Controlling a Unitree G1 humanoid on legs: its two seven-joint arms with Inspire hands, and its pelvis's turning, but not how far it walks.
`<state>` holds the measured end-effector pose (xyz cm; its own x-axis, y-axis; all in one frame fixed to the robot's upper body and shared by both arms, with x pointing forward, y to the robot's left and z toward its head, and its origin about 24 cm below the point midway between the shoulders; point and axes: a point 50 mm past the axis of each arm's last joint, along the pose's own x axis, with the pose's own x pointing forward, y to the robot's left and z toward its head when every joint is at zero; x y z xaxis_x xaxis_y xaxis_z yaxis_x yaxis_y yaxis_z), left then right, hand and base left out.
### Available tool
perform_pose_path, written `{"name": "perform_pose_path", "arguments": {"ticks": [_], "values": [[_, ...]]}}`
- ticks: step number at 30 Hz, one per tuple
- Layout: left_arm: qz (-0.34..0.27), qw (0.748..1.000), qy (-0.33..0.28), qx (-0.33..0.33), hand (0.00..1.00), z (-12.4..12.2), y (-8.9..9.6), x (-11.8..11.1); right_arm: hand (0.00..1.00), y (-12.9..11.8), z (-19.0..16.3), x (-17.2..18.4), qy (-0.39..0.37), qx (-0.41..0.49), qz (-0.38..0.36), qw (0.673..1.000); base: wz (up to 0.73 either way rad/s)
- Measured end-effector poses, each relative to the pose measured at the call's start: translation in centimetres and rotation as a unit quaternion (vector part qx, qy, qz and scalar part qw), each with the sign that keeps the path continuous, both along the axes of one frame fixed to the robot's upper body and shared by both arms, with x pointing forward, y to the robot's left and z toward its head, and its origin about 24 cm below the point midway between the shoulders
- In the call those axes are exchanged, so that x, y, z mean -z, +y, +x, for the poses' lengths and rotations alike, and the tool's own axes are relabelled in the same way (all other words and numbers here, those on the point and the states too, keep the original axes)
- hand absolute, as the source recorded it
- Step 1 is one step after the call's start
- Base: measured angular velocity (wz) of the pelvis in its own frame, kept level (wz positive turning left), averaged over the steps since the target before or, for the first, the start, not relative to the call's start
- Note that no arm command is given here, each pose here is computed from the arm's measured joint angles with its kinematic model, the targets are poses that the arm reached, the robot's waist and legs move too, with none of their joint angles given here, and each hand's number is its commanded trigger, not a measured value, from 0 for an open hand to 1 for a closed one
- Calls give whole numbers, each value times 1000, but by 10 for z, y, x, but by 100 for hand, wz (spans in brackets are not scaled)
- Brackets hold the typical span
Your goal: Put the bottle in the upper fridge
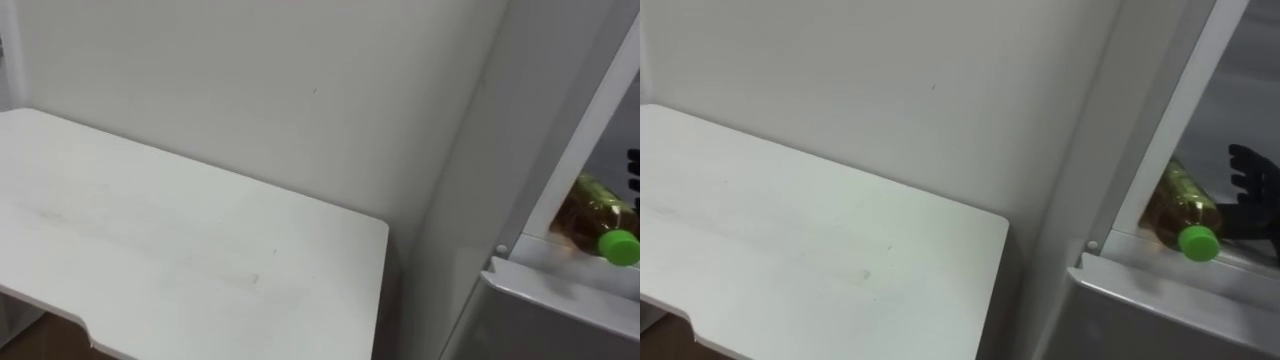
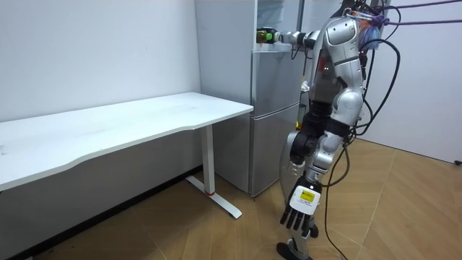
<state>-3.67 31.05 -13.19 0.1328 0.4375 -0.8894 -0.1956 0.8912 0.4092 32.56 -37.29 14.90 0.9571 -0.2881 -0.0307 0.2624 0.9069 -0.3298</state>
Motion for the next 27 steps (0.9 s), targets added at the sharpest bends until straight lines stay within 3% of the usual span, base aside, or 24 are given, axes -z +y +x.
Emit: {"name": "perform_pose_path", "arguments": {"ticks": [27], "values": [[39, 999, -11, -4, 0, 2, 2, -2, 0, -14, -15, 4, -25, 16, 49, 998, 1]]}}
